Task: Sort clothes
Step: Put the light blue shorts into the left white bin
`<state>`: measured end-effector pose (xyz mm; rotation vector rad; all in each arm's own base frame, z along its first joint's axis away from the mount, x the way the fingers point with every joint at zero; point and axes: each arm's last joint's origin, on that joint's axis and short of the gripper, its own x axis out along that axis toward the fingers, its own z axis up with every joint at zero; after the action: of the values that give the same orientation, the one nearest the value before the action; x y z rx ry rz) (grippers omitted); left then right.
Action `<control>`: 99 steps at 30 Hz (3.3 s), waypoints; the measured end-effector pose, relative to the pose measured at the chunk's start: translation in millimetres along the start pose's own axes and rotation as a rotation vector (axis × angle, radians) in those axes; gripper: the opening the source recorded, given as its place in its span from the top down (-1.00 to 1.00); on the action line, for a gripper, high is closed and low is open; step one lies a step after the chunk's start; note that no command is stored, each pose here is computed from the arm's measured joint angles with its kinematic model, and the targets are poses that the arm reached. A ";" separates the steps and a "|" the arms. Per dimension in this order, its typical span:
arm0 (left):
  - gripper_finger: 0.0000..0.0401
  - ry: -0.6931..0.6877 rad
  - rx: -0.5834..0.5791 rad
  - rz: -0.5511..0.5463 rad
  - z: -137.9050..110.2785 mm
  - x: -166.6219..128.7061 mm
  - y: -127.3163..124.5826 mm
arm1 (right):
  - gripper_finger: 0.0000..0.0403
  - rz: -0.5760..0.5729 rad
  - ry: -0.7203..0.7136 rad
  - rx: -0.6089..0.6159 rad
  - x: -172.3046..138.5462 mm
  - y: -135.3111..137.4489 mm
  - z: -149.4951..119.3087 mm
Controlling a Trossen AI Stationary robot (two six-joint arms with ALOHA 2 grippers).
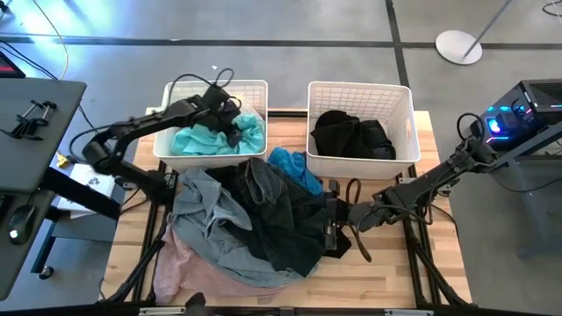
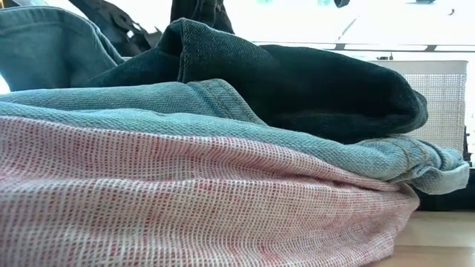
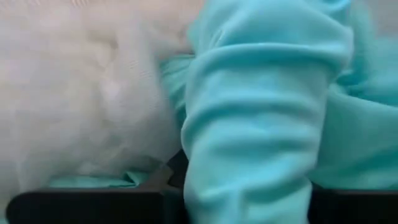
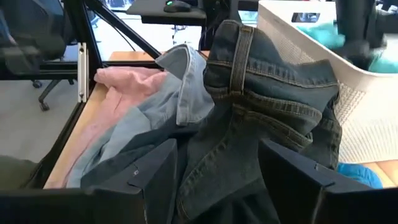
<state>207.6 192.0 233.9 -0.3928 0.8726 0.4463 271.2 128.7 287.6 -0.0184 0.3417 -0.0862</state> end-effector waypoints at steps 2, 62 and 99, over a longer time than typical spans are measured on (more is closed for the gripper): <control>0.62 -0.073 -0.016 0.001 3.9 -16.7 -4.9 | -0.06 0.001 -0.009 -0.001 0.0 0.2 1.0; 0.77 -0.203 0.086 0.203 18.7 -97.0 -37.8 | -0.06 -0.174 0.062 0.087 21.8 -2.1 -19.6; 0.43 -0.164 0.007 0.313 -13.5 -47.6 -5.6 | -0.06 -0.174 0.058 0.108 24.7 -0.4 -21.2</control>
<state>175.1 170.4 264.8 -0.2094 0.7771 0.7538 287.2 126.0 259.4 0.0614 0.3931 -0.2776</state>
